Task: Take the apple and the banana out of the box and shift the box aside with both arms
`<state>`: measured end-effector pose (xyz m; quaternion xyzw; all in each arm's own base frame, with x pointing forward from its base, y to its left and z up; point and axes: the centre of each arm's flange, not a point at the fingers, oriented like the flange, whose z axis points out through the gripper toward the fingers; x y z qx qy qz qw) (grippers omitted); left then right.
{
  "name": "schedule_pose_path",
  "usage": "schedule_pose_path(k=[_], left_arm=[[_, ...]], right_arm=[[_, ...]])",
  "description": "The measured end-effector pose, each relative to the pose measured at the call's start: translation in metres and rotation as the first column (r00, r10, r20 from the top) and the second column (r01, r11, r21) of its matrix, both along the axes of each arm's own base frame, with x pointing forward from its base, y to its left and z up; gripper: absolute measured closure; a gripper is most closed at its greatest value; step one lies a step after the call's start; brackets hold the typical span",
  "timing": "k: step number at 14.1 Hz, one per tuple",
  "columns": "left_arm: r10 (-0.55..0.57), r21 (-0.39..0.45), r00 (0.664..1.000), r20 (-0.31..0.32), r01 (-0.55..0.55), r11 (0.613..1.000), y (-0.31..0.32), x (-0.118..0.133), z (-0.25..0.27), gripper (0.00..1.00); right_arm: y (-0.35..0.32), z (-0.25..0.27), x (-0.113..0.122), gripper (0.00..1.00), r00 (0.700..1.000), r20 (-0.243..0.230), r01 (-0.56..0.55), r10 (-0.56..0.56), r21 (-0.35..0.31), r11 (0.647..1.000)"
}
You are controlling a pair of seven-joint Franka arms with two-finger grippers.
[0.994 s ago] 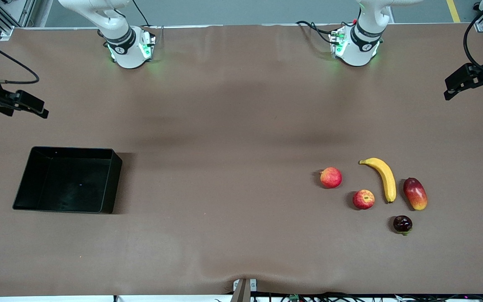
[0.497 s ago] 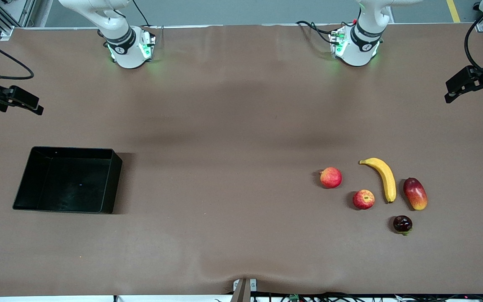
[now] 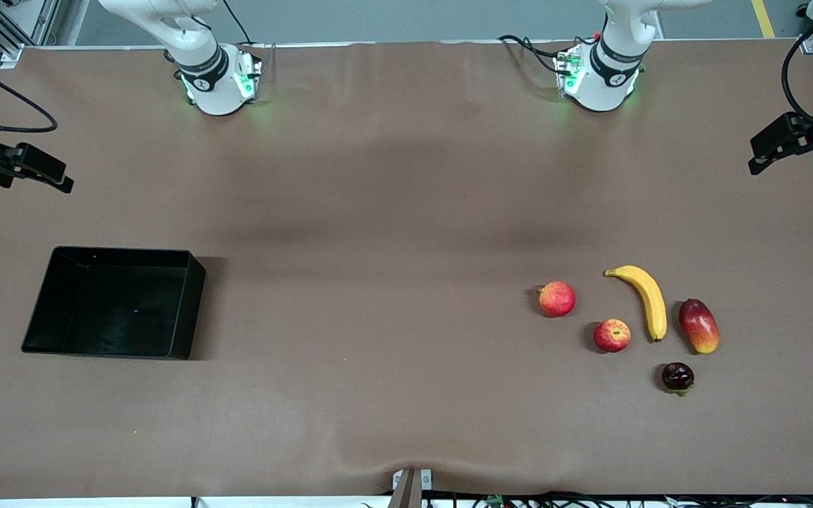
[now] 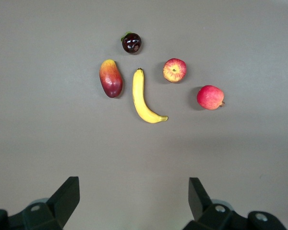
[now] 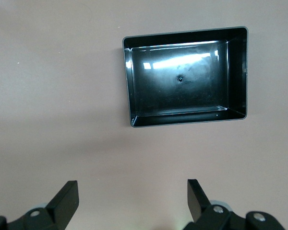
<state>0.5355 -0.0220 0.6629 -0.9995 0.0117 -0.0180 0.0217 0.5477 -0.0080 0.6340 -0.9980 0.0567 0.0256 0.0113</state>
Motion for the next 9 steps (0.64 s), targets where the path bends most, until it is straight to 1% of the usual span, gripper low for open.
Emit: schedule_pose_path(k=[9], left_arm=[[0.004, 0.000, 1.000, -0.003, -0.004, 1.000, 0.0019, 0.0026, -0.0021, 0.00]], right_arm=[[-0.0003, -0.0008, 0.0005, 0.00, 1.000, -0.001, 0.002, -0.002, 0.000, 1.000]])
